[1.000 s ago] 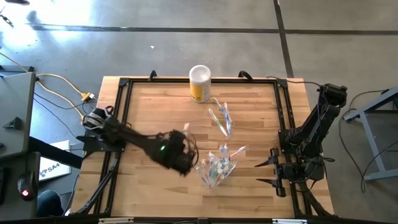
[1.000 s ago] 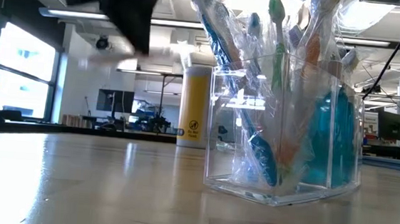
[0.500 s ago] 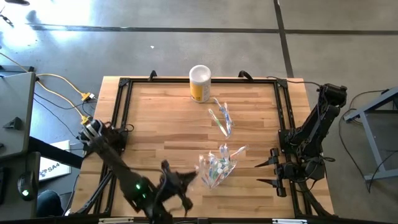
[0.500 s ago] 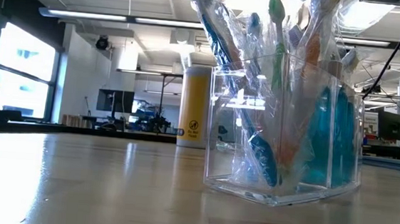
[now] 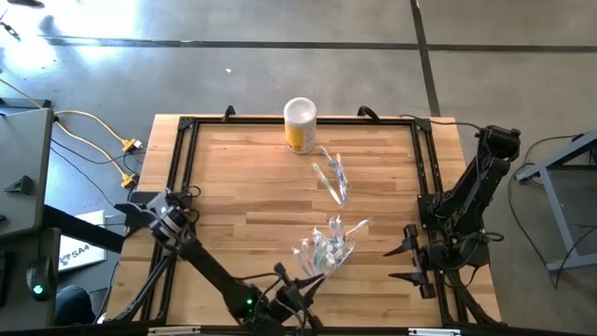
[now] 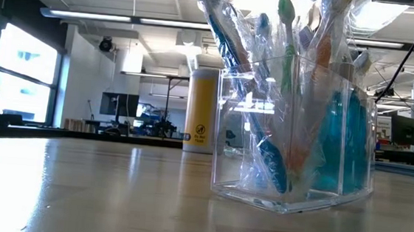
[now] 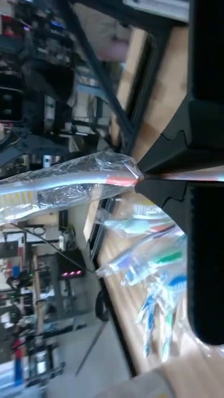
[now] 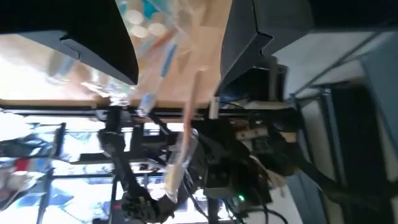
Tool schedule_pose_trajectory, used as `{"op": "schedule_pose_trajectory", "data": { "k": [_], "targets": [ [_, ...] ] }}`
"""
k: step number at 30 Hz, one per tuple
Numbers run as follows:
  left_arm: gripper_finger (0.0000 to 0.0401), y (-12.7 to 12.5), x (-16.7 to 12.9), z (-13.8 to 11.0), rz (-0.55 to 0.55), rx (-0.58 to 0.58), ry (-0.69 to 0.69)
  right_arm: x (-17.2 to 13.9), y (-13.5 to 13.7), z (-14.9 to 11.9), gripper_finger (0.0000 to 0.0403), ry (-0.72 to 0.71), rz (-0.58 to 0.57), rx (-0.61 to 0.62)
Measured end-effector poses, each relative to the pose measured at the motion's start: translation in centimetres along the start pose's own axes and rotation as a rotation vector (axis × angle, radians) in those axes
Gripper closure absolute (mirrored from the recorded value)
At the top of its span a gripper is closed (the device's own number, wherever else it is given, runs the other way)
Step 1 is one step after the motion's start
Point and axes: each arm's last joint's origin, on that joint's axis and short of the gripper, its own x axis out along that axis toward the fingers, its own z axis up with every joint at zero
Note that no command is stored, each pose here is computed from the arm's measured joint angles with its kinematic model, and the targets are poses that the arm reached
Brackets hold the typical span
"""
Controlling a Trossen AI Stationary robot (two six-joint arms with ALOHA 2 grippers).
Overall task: Pick & Place toothbrushing station
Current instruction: Put the orange toothbrush in the transparent organizer
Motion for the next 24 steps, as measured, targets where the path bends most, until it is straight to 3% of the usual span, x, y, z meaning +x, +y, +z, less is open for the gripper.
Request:
{"op": "schedule_pose_trajectory", "data": {
  "k": [5, 14, 24],
  "targets": [
    [0.0401, 0.1, 1.0, -0.7, 0.043, 0.062, -0.010, 0.0, 0.3, 0.1, 0.0183, -0.001, 0.083, 0.059],
    [0.0401, 1.5, 2.4, -3.1, 0.098, 0.025, -0.005, -0.1, 0.8, 0.6, 0.0183, -0.025, 0.268, 0.109],
    [0.0401, 3.1, 2.2, -6.2, 0.118, -0.082, -0.004, -0.1, 0.8, 0.7, 0.0183, -0.027, 0.286, 0.103]
  ]
}}
